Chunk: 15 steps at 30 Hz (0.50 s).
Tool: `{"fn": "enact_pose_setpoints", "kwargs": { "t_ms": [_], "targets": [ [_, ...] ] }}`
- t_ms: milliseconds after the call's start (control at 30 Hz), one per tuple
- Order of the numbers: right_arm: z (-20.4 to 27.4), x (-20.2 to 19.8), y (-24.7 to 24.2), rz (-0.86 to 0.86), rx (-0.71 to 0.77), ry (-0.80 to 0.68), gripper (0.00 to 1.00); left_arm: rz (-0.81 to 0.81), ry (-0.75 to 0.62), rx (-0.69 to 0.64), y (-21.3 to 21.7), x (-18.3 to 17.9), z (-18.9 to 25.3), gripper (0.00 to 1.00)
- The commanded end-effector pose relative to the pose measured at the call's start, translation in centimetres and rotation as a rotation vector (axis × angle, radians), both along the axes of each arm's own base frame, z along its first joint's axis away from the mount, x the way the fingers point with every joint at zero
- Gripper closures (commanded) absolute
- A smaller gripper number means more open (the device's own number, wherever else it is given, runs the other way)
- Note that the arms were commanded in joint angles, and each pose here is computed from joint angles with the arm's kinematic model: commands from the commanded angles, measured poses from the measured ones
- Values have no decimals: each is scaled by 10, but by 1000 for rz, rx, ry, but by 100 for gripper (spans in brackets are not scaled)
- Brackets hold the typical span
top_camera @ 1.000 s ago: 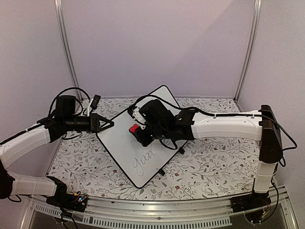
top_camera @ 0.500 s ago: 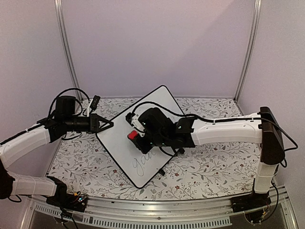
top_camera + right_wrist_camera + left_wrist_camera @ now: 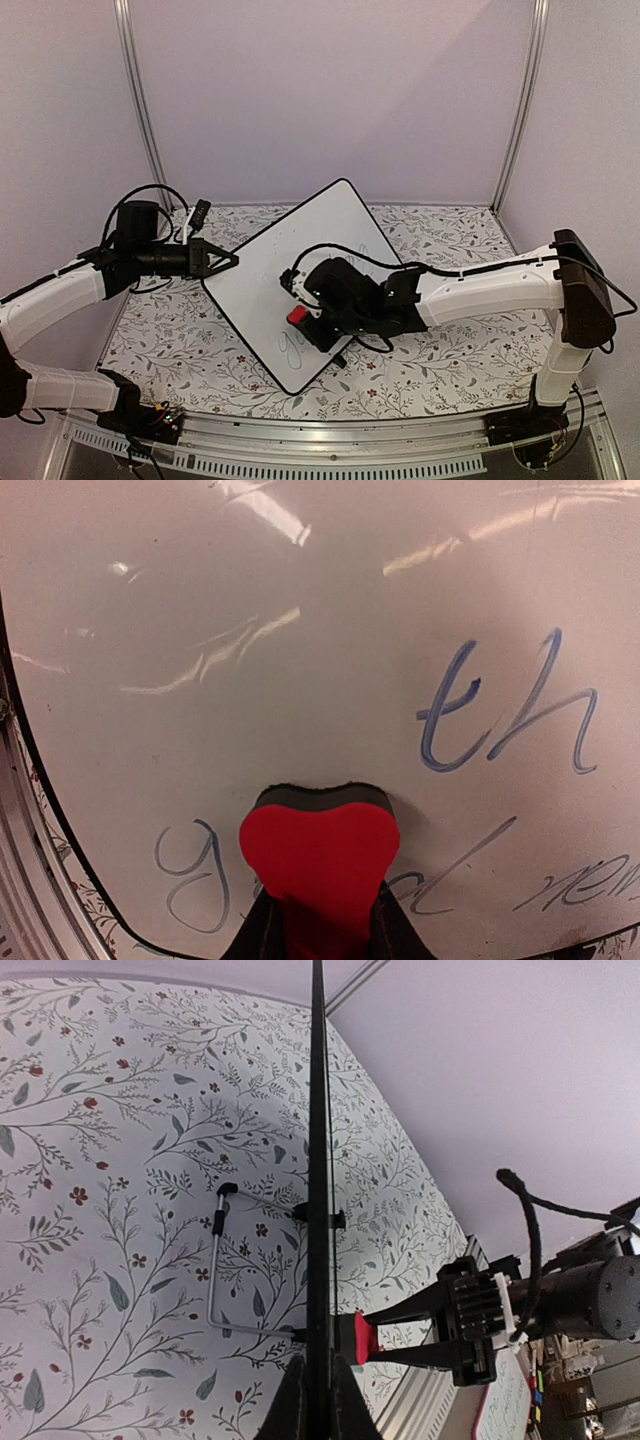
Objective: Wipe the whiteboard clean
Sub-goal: Erase the whiteboard at the center of the board.
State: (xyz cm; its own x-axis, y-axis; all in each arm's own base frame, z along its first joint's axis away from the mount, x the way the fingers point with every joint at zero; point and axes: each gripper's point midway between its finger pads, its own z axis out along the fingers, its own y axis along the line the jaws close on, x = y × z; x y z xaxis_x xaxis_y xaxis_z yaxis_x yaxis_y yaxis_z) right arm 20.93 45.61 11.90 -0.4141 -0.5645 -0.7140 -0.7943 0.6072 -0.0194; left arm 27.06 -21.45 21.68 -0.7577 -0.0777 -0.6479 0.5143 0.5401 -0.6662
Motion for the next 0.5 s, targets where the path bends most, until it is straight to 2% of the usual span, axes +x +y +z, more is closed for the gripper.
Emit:
{"fn": "enact_pose_setpoints", "kwargs": {
  "t_ms": [0, 467],
  "targets": [
    [-15, 20, -34, -95, -62, 24, 100, -38, -19, -11, -4, -5, 1, 100],
    [6, 41, -14, -85, -21, -12, 100, -41, -20, -12, -5, -5, 2, 100]
  ]
}}
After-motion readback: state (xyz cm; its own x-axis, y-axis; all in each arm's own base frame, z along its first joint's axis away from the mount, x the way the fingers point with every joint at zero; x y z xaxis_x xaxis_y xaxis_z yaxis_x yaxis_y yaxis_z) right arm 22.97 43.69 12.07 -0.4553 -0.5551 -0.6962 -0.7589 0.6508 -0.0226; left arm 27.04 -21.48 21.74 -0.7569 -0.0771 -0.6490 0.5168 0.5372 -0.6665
